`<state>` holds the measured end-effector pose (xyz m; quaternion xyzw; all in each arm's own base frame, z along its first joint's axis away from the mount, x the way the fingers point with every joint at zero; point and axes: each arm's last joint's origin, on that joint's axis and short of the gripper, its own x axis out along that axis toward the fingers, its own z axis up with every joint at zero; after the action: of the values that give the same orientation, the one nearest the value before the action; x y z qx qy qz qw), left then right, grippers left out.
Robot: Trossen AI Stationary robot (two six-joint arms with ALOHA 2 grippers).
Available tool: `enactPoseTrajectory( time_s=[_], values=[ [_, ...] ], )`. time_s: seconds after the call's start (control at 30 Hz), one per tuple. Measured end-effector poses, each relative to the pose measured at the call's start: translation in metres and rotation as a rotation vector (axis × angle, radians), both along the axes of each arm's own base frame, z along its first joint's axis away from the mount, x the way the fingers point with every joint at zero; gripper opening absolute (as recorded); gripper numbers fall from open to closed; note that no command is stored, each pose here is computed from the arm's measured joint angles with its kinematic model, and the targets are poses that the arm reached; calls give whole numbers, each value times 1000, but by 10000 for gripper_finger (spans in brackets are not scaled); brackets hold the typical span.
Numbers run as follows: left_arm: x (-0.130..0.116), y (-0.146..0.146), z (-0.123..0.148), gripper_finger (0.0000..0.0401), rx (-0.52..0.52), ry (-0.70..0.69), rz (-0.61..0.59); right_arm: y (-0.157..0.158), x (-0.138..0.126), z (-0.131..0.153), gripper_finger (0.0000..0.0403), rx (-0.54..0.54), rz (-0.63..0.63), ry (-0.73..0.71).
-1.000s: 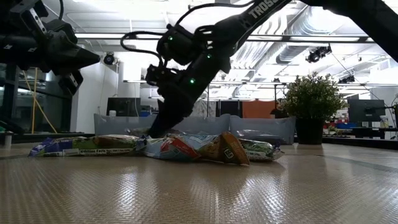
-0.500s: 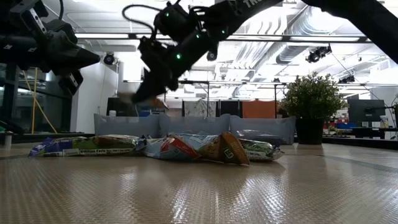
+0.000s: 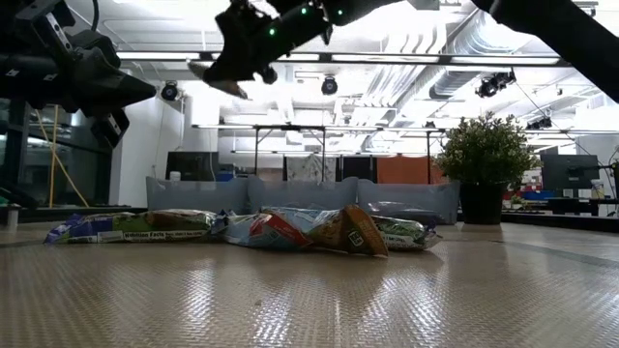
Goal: Pick and place Granola Bars by type
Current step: Put the yellow granola bar into the center black bin
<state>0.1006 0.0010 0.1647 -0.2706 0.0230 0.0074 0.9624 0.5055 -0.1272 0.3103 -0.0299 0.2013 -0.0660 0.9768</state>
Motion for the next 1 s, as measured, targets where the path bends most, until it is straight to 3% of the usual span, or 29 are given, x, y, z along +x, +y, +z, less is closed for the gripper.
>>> enactPoseTrajectory(
  time_s=[0.4, 0.57, 1.0],
  values=[
    [0, 0, 0, 1, 0, 0, 0, -35, -19, 52, 66, 55, -12, -102],
    [0, 0, 0, 1, 0, -1, 0, -51, -35, 57, 66, 51, -49, -17],
    [0, 0, 0, 1, 0, 2, 3, -91, -77, 36, 66, 61, -95, 312]
  ],
)
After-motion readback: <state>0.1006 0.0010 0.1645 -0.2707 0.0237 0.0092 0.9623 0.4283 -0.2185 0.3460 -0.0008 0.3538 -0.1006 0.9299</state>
